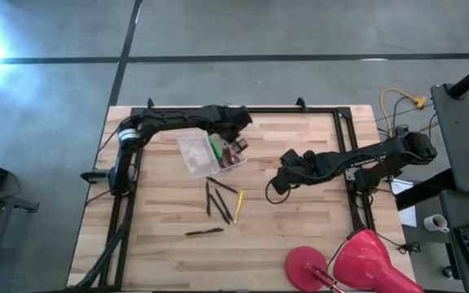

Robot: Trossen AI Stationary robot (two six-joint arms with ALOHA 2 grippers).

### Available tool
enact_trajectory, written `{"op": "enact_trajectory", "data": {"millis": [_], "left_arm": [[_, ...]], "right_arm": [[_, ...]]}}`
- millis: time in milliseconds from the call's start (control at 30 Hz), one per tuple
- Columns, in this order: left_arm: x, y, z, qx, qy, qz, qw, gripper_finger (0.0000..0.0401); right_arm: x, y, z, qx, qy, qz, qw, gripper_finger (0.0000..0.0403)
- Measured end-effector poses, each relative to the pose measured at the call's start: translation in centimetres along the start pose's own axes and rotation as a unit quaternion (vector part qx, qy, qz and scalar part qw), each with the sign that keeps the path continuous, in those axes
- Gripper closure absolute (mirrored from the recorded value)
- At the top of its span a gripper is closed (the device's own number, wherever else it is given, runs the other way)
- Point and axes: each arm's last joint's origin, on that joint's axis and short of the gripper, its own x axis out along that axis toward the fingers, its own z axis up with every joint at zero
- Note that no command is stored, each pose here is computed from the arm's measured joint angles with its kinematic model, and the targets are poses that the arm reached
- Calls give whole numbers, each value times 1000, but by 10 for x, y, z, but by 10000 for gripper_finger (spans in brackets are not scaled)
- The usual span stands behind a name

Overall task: Pick & place school supplies into a supply box
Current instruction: Put the orange pencil into the transparent supply box, then put the yellow pen into the transparent supply box

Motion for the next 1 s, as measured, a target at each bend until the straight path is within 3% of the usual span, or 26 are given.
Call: {"op": "enact_trajectory", "data": {"millis": [100, 400, 700, 867, 1000], "left_arm": [[-5, -1, 14, -1, -73, -16, 997, 401], [30, 13, -2, -7, -13, -1, 1000, 401], [61, 17, -41, 0, 60, 16, 998, 401], [51, 17, -56, -4, 124, 30, 992, 401], [23, 7, -44, -6, 58, 8, 998, 401]], "right_arm": [[0, 0, 0, 0, 0, 0, 1000, 193], [0, 1, -1, 5, 14, 10, 1000, 193], [0, 0, -2, 6, 15, 9, 1000, 193], [0, 0, -2, 6, 13, 7, 1000, 193], [0, 0, -1, 8, 11, 6, 1000, 193]]}}
